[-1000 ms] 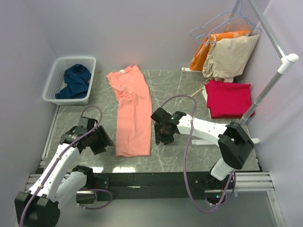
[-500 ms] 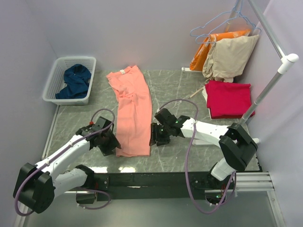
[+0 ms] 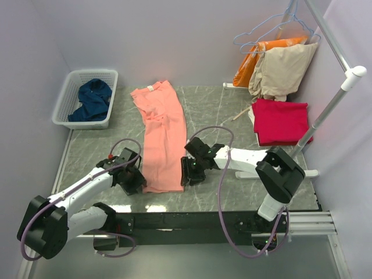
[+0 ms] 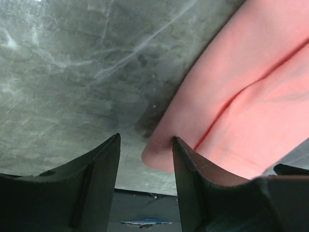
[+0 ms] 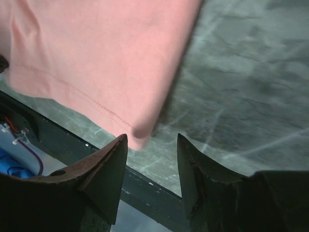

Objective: Fold and stack the t-shirts
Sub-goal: Fold the tshirt

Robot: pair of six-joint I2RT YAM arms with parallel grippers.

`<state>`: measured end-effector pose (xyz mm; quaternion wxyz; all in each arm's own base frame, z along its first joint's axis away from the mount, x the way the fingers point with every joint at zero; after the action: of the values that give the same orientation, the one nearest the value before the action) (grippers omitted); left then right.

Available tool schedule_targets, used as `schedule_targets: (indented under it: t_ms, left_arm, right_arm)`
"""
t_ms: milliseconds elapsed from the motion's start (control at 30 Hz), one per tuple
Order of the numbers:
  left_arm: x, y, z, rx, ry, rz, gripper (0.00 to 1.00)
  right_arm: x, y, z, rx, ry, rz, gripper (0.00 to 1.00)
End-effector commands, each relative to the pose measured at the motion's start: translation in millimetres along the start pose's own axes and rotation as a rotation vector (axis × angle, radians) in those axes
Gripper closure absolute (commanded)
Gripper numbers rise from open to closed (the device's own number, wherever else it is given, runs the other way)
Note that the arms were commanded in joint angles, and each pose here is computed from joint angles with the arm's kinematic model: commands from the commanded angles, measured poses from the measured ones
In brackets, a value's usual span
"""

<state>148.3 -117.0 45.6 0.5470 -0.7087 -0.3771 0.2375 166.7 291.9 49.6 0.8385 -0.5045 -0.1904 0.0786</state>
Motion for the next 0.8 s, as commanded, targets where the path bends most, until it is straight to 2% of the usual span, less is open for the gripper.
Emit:
schedule_targets:
  t_ms: [0, 333, 600, 767]
  left_arm:
    - [1.4, 7.5, -5.3, -0.022, -0.014, -0.016, 0.47]
    - [-2.2, 14.0, -4.8, -0.02, 0.003, 0.004, 0.47]
    - [-3.6, 9.7, -10.2, -0.052, 0.028, 0.012, 0.46]
    - [-18.9, 19.1, -8.2, -0.052, 0.054, 0.072, 0.51]
  right_arm:
    - [15.6, -1.0, 23.7, 0.05, -0.043, -0.031, 0.48]
    - [12.3, 7.4, 27.1, 0.033, -0.035, 0.012, 0.48]
    - [1.0, 11.1, 27.3, 0.007, -0.033, 0.06, 0.58]
    - [-8.5, 18.3, 26.4, -0.011, -0.029, 0.101, 0.63]
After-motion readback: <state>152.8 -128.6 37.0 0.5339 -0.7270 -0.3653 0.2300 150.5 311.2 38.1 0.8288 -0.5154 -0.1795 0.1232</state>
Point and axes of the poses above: each gripper's point midway between its finger pads, its own y axis out along the fingers, its own z axis along the line the jaws close on, x = y × z, the point moved 2 cm from there along -y, back along the fingers, and after that the axes turned 14 degrees about -y, right-handed, at the moved point
